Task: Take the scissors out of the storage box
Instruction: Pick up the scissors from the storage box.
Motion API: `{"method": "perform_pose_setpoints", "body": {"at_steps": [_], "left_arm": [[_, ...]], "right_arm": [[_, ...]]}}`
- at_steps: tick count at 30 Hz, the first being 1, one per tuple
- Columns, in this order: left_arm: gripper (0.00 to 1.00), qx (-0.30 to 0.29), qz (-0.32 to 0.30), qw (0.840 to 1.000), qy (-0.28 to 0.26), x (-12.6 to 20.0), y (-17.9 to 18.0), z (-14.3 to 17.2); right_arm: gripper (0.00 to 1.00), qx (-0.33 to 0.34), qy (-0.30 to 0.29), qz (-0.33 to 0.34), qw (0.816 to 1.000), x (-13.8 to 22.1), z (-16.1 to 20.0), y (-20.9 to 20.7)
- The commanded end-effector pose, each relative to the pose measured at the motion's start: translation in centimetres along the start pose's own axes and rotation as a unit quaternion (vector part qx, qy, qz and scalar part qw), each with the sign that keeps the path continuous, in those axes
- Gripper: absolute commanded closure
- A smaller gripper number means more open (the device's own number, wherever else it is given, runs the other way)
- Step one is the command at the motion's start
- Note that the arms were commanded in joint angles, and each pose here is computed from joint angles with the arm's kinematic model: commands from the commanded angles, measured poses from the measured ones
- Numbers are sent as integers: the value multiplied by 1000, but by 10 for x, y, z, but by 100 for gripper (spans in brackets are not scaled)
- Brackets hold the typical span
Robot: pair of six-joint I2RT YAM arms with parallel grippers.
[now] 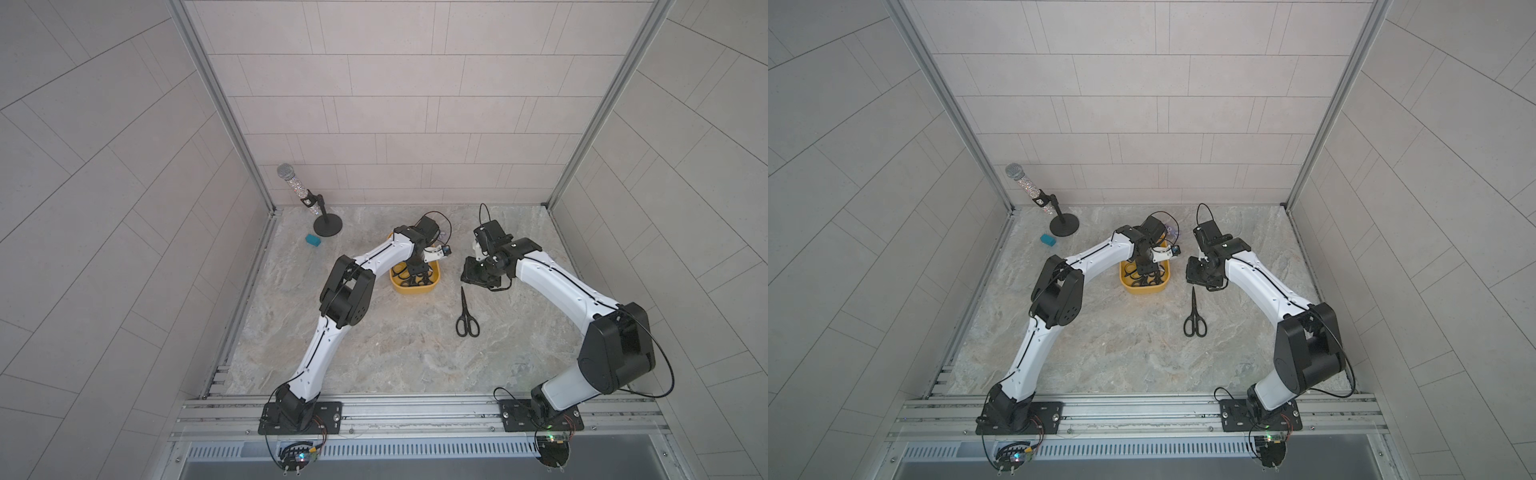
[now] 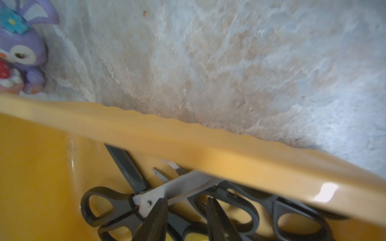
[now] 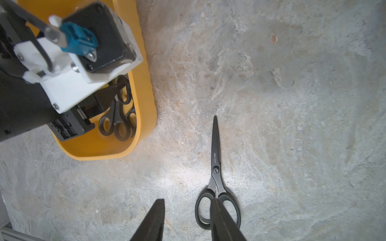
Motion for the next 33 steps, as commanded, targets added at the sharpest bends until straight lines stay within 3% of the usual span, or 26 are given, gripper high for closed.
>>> {"method": "perform_pose_setpoints", "body": {"at_steps": [1,14,21,33], "left_arm": [[62,-1,-19,1000,1,13,17,0],[61,9,41,999,-13,-9,13,6],[60,11,62,998,-30,-5,10,4],[58,-1,51,999,-14,-28,9,4]], "right_arm": [[59,-1,4,5,1000,0,0,-1],[59,5,12,8,1000,0,1,-2],[59,4,16,12,1000,-3,3,-4],[59,10,21,3,1000,0,1,1]]}}
Point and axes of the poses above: each gripper's point midway between its finger pads, its own x axis back along the fingers, its own y axis along the line the jaws close on, z = x × y, the point moved 5 cm from there along x, back along the fingers, and after that the axes turned 3 degrees about x, right-handed, at the moved point
